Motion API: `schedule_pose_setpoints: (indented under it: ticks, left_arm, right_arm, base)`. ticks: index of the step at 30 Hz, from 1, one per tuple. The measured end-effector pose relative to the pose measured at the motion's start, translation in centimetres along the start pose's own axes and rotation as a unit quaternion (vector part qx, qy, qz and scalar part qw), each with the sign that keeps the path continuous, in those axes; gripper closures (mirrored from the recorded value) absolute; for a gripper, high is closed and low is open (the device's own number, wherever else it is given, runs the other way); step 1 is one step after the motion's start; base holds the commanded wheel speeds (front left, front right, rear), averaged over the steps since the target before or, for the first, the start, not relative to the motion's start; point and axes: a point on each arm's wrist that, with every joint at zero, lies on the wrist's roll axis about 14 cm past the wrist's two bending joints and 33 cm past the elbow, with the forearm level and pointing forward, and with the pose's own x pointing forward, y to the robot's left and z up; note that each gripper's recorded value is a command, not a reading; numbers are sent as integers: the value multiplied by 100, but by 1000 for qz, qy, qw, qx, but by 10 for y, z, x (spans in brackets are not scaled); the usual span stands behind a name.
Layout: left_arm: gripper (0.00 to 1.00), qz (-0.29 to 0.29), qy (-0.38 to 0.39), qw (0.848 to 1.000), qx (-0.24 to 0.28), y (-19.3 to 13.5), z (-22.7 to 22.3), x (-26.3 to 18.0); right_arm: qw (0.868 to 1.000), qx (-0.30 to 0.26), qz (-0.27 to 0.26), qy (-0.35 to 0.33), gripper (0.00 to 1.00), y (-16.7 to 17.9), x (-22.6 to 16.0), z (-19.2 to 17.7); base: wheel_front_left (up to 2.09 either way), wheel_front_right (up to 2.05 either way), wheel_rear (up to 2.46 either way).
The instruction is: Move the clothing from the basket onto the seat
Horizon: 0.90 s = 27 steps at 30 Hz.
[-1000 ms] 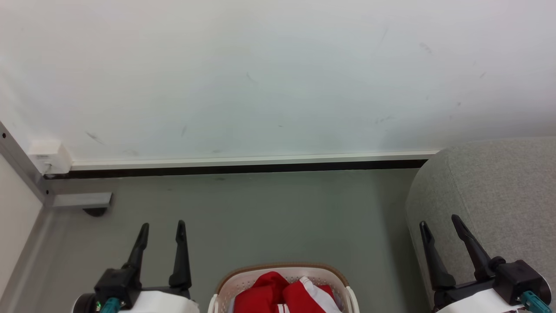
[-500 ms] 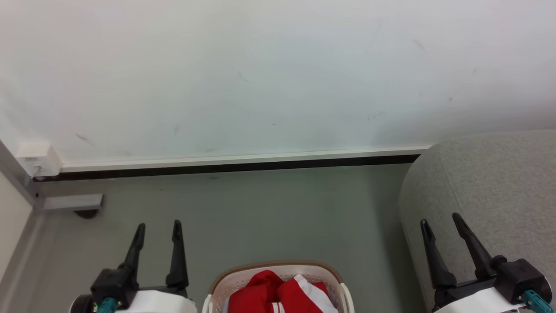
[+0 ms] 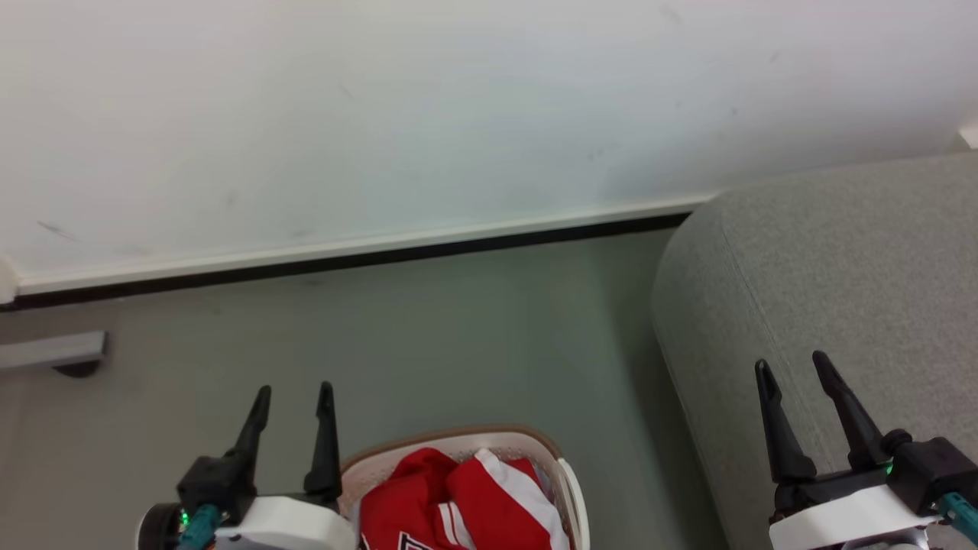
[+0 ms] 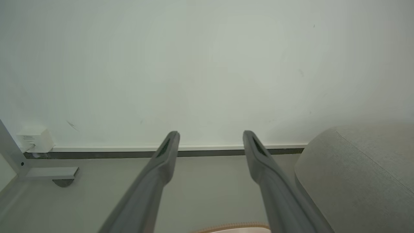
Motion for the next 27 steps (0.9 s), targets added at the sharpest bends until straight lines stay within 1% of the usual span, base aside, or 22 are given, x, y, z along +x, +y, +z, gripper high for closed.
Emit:
schedule_pose_setpoints:
  ticks: [7,11,13,15,21,22,27]
  left_arm:
    - [0,-57,74,996,12,-27,-56,21]
    - [0,-90,139,986,19,-41,-102,25]
    - [0,-109,172,979,23,-46,-126,26]
    - [0,-130,208,969,33,-50,-151,24]
    - [0,-177,312,932,47,-62,-218,8]
    - [0,-193,343,917,56,-63,-236,2]
    - [0,-241,411,875,83,-69,-278,-11]
  right_arm:
    - [1000,-3,-22,9,0,-17,11,-7]
    - [999,-5,-32,15,0,-25,19,-14]
    - [999,-6,-36,19,0,-28,24,-17]
    - [999,-7,-40,23,0,-31,29,-21]
    - [998,-8,-53,33,0,-41,40,-31]
    - [998,-10,-57,36,0,-45,42,-35]
    - [997,-17,-68,43,0,-56,50,-42]
  base:
    - [0,0,0]
    - [0,0,0]
    - [0,0,0]
    - [0,0,0]
    - [0,0,0]
    - [0,0,0]
    - [0,0,0]
